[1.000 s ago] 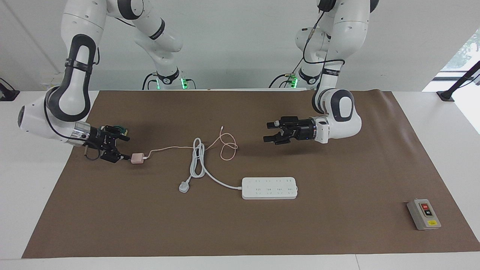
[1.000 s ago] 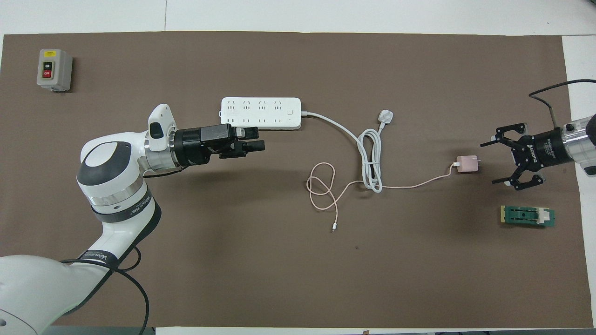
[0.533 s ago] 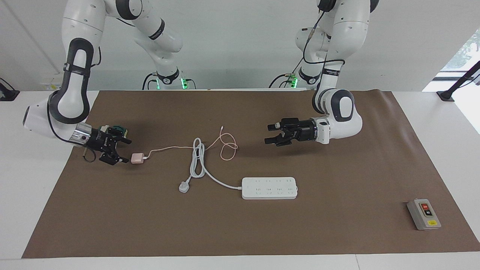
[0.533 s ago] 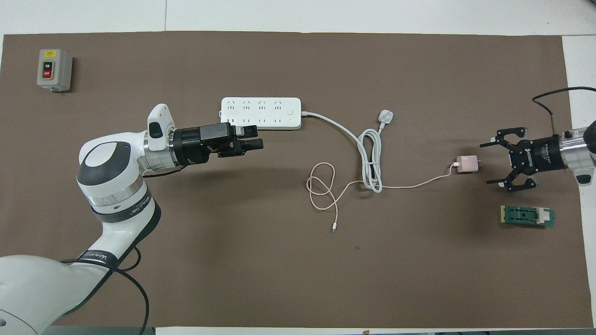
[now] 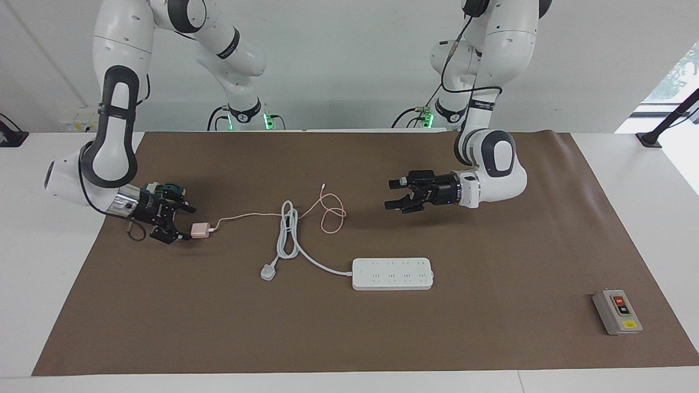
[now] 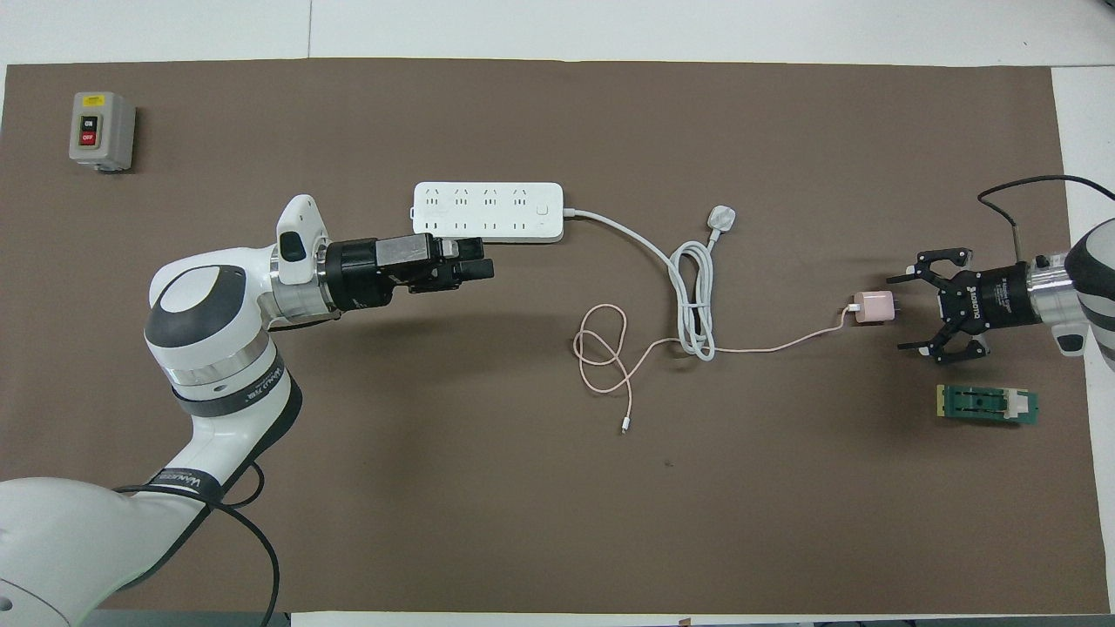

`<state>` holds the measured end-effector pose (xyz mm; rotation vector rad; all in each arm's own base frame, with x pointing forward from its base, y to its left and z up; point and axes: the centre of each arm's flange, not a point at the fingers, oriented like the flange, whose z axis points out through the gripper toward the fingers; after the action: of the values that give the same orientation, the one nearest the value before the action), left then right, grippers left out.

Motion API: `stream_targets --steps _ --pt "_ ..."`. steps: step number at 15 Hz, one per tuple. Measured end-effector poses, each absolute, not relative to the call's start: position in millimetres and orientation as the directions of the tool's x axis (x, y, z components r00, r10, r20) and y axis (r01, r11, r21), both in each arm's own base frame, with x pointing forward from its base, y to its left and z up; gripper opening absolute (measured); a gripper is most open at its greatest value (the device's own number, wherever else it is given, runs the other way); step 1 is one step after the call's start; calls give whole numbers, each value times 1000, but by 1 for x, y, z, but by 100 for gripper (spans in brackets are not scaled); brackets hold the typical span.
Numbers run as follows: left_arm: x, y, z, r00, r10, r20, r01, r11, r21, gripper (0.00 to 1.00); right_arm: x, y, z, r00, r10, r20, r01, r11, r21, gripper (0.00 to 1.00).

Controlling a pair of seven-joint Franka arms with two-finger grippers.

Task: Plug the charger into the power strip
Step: 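Grasp the pink charger with the right gripper while the left gripper holds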

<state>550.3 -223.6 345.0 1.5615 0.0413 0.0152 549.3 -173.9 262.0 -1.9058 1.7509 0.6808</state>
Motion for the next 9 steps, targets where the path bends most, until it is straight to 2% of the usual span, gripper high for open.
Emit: stream_targets --steps 9 --pt "550 -226 345 999 32 -7 6 11 1000 100 546 -172 254 59 -782 -621 -997 -71 -6 99"
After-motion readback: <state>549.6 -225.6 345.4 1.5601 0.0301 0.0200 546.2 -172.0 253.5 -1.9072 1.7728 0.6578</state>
